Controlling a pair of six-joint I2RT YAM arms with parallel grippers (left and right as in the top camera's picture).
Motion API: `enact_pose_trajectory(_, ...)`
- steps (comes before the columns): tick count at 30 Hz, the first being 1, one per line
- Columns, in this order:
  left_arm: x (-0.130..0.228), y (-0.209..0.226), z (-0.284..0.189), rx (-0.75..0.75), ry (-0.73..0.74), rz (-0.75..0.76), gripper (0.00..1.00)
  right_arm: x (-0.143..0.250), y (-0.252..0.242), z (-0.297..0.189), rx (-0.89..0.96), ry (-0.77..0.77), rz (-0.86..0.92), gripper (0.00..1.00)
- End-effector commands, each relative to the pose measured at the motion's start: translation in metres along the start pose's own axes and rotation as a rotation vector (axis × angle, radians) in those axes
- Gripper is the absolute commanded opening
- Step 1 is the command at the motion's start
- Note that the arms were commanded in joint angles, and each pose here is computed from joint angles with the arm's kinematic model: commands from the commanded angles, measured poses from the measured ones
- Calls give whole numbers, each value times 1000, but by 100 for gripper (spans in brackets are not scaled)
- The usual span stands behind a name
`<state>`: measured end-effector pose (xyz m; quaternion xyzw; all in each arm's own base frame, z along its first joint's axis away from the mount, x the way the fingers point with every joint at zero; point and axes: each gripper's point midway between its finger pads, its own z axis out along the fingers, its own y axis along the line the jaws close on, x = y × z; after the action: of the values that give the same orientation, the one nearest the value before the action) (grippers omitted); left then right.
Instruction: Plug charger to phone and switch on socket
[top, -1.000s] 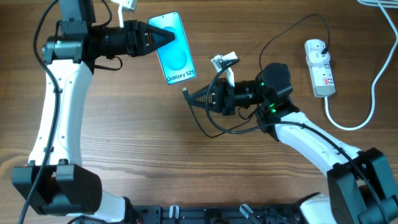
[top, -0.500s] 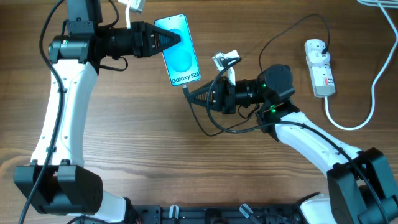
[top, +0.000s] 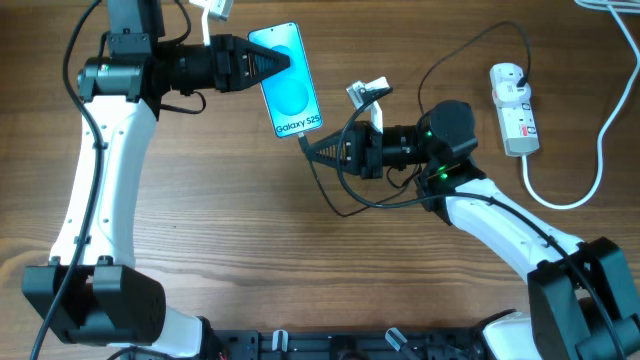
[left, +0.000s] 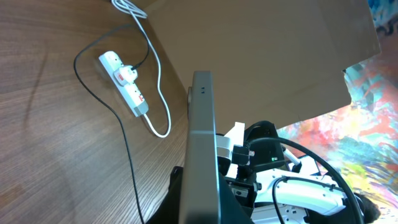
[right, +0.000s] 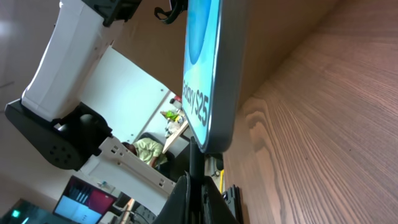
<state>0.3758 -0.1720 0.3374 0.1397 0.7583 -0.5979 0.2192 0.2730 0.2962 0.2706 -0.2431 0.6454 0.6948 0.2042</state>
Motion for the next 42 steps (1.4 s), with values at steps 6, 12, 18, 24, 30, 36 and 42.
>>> enact_pose_trajectory(6,-1,-4,0,22,5,26,4,-10,-6,0,23,-42,13,4)
enact_pose_trajectory(12,0,-4,0,21,7,18,4,-16,-7,-1,36,-75,9,5)
enact_pose_trajectory(18,2,-4,1,20,11,2,4,-23,-10,-2,56,-117,5,4)
enact_pose_trajectory(24,6,-7,7,30,28,5,4,-28,-11,3,70,-156,-2,4)
enact_pose_trajectory(30,9,-10,13,38,42,9,4,-33,-4,4,55,-175,-44,5)
enact_pose_trajectory(36,6,-3,12,-2,31,11,4,-20,1,6,22,-104,-44,24)
enact_pose_trajectory(42,-7,4,-2,-27,-19,47,4,-7,-8,7,33,-48,30,35)
